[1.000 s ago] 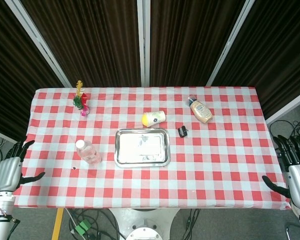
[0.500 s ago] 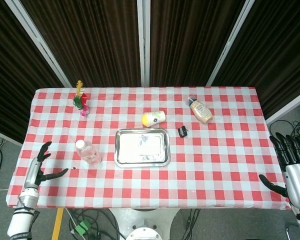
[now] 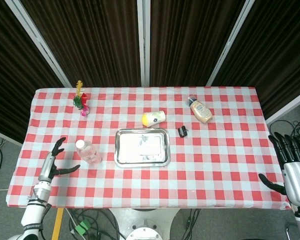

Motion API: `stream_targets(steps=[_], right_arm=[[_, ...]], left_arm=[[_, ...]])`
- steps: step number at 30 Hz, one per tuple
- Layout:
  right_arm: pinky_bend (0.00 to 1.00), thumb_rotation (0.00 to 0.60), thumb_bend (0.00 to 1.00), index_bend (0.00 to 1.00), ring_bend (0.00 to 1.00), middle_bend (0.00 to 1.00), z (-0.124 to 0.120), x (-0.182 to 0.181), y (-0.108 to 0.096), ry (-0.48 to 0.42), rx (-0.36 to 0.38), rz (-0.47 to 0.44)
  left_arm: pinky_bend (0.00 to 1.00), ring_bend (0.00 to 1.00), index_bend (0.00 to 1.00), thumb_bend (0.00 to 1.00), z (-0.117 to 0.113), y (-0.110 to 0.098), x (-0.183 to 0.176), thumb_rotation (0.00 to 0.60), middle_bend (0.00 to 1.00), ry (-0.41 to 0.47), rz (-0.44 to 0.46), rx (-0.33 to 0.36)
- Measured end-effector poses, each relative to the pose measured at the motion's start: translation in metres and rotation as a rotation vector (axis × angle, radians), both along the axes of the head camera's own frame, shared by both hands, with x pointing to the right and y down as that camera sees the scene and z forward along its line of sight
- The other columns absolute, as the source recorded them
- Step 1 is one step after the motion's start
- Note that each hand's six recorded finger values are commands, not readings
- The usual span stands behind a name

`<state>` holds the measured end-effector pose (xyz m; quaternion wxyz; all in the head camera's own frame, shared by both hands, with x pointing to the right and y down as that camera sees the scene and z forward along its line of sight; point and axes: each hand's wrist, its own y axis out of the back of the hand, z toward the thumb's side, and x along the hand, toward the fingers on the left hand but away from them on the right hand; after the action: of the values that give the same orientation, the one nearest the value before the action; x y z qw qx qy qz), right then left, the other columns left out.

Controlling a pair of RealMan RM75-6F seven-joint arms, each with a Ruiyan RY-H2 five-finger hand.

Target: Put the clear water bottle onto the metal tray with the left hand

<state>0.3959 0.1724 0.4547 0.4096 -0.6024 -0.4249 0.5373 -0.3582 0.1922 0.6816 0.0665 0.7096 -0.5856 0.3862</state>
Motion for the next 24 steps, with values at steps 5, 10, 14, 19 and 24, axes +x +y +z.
stream_targets(steps=[5, 10, 14, 19, 24], right_arm=[[0.0, 0.6, 0.08, 0.06, 0.0, 0.04, 0.002, 0.001, -0.001, 0.004, -0.005, 0.008], [0.0, 0.6, 0.08, 0.06, 0.0, 0.04, 0.004, 0.003, -0.002, 0.005, -0.009, 0.016], [0.0, 0.6, 0.08, 0.06, 0.0, 0.04, 0.005, 0.005, -0.003, 0.005, -0.013, 0.023], [0.0, 0.6, 0.08, 0.06, 0.0, 0.04, 0.008, 0.008, -0.005, 0.01, -0.024, 0.034], [0.0, 0.6, 0.08, 0.06, 0.0, 0.04, 0.012, 0.01, -0.007, 0.017, -0.035, 0.046]], left_arm=[[0.15, 0.04, 0.13, 0.07, 0.004, -0.002, 0.02, 0.6, 0.12, 0.053, 0.032, -0.005], [0.15, 0.04, 0.13, 0.07, 0.013, -0.002, 0.033, 0.6, 0.12, 0.074, 0.06, -0.011], [0.15, 0.04, 0.13, 0.07, 0.023, -0.003, 0.038, 0.6, 0.13, 0.074, 0.073, -0.014], [0.17, 0.11, 0.17, 0.12, 0.036, -0.01, 0.042, 0.6, 0.28, 0.072, 0.068, -0.007], [0.18, 0.12, 0.19, 0.13, 0.039, -0.021, 0.048, 0.6, 0.29, 0.104, 0.047, 0.012]])
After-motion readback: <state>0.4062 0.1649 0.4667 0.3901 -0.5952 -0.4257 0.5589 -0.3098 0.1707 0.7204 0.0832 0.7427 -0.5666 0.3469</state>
